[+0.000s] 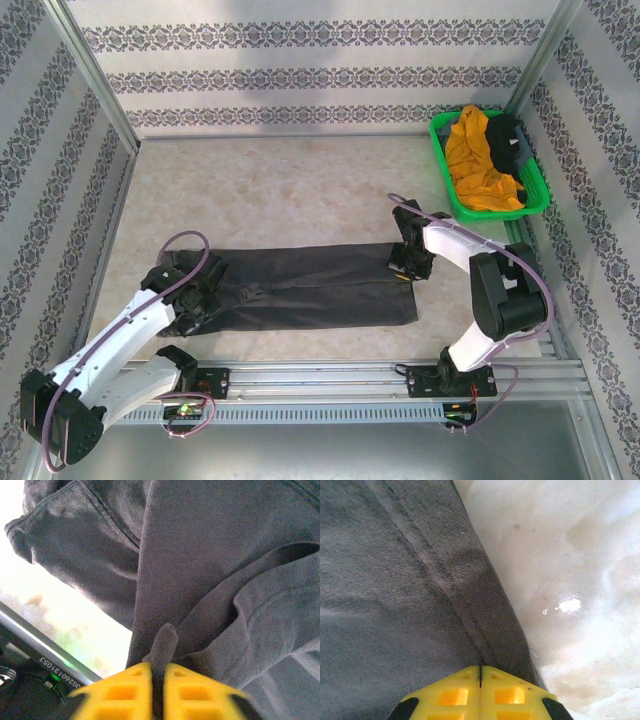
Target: Fold and stack the t-shirts
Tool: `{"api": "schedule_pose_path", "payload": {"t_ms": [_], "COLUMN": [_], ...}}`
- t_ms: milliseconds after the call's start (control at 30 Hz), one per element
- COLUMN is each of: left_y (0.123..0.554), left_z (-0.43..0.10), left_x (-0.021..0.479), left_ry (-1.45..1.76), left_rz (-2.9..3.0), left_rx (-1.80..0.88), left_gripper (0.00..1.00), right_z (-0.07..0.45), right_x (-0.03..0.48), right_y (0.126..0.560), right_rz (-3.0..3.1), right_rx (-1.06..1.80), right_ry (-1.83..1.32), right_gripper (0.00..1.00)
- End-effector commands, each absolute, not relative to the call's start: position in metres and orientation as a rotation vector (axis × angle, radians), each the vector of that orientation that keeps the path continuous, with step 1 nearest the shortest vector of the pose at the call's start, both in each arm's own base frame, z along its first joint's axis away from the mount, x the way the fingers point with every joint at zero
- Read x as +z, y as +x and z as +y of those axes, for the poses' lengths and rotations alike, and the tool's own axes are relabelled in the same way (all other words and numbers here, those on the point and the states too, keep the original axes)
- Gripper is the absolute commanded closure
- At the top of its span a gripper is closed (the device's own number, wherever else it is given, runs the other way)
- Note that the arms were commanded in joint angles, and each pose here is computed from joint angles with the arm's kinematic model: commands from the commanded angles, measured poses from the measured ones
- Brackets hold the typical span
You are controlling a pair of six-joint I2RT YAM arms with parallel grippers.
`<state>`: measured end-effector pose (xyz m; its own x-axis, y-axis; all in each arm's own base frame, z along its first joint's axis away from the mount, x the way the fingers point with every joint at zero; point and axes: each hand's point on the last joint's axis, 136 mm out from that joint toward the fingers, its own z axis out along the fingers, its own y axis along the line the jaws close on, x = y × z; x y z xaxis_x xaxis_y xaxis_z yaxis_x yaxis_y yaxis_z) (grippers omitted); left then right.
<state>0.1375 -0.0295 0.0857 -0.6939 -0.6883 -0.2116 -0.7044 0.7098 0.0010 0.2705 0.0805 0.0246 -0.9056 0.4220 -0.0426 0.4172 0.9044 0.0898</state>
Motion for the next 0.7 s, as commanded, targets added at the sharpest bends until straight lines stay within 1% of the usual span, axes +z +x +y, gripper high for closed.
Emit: {"api": "schedule_pose_path", "payload": {"t_ms": [0, 33, 100, 133, 200, 333, 400, 467, 567, 667], "left_y": [0.158, 0.163, 0.172, 0.180, 0.196, 0.235, 0.256, 0.273, 0.292, 0.301], "left_z": [-0.036, -0.039, -0.040, -0.041, -0.044, -0.046, -0.041, -0.035, -0.021, 0.001], "left_x": [0.084, 0.087, 0.099, 0.109, 0.128, 0.163, 0.167, 0.158, 0.126, 0.087], "left_ry": [-1.108, -1.096, -1.070, -1.049, -1.013, -1.009, -1.031, -1.098, -1.221, -1.356], "left_rz": [2.663, 2.662, 2.649, 2.633, 2.599, 2.526, 2.500, 2.491, 2.494, 2.506], "left_rx": [0.080, 0.076, 0.086, 0.081, 0.049, -0.027, -0.059, -0.109, -0.177, -0.191], "left_gripper": [0.64, 0.56, 0.44, 0.40, 0.38, 0.40, 0.42, 0.48, 0.59, 0.62], "right_z": [0.079, 0.081, 0.085, 0.089, 0.098, 0.118, 0.126, 0.132, 0.143, 0.142], "right_x": [0.041, 0.044, 0.050, 0.054, 0.061, 0.067, 0.066, 0.063, 0.051, 0.037], "right_y": [0.278, 0.279, 0.280, 0.281, 0.285, 0.291, 0.294, 0.297, 0.299, 0.298], "right_rz": [2.951, 2.942, 2.930, 2.924, 2.906, 2.884, 2.880, 2.881, 2.901, 2.925], "right_rx": [0.113, 0.121, 0.139, 0.154, 0.193, 0.295, 0.332, 0.367, 0.451, 0.413], "right_ry": [0.625, 0.620, 0.597, 0.583, 0.554, 0.561, 0.578, 0.610, 0.703, 0.780], "right_gripper": [1.00, 1.00, 1.00, 0.99, 0.96, 0.94, 0.93, 0.93, 0.93, 0.93]}}
